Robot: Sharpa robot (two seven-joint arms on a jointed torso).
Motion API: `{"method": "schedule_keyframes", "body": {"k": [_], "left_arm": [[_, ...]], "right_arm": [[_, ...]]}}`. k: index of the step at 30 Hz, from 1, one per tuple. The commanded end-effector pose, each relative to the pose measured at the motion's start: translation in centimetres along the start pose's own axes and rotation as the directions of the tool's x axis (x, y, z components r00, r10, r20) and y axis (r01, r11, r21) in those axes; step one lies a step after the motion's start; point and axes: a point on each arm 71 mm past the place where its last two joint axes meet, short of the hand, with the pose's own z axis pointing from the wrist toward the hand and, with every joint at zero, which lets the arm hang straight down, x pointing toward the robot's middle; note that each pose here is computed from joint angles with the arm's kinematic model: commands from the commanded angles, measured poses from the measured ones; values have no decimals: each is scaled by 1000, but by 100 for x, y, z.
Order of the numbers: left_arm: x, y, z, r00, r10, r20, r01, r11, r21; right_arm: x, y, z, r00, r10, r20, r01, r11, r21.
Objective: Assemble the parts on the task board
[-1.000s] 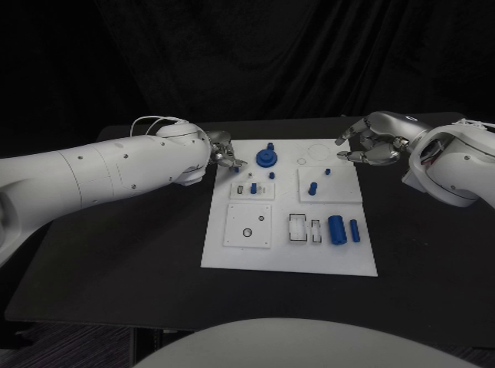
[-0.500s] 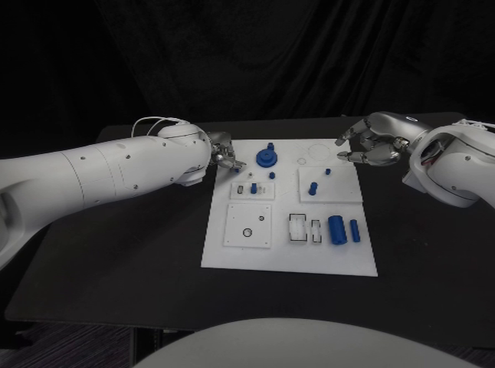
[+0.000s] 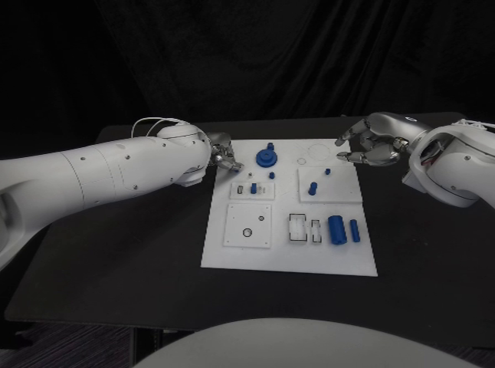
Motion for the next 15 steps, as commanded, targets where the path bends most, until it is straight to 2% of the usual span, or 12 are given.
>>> {"method": "schedule_keyframes", "body": {"k": [1,15], "left_arm": [[18,5,1,1000,9,-12,-9,1000,14],[15,19,-23,1000,0,5,0,1000,30]], "right_arm": [[10,-18,-3,1000,-1,-8,1,1000,15],[11,-23,-6,1000,-1,-9,1,1000,17]]}}
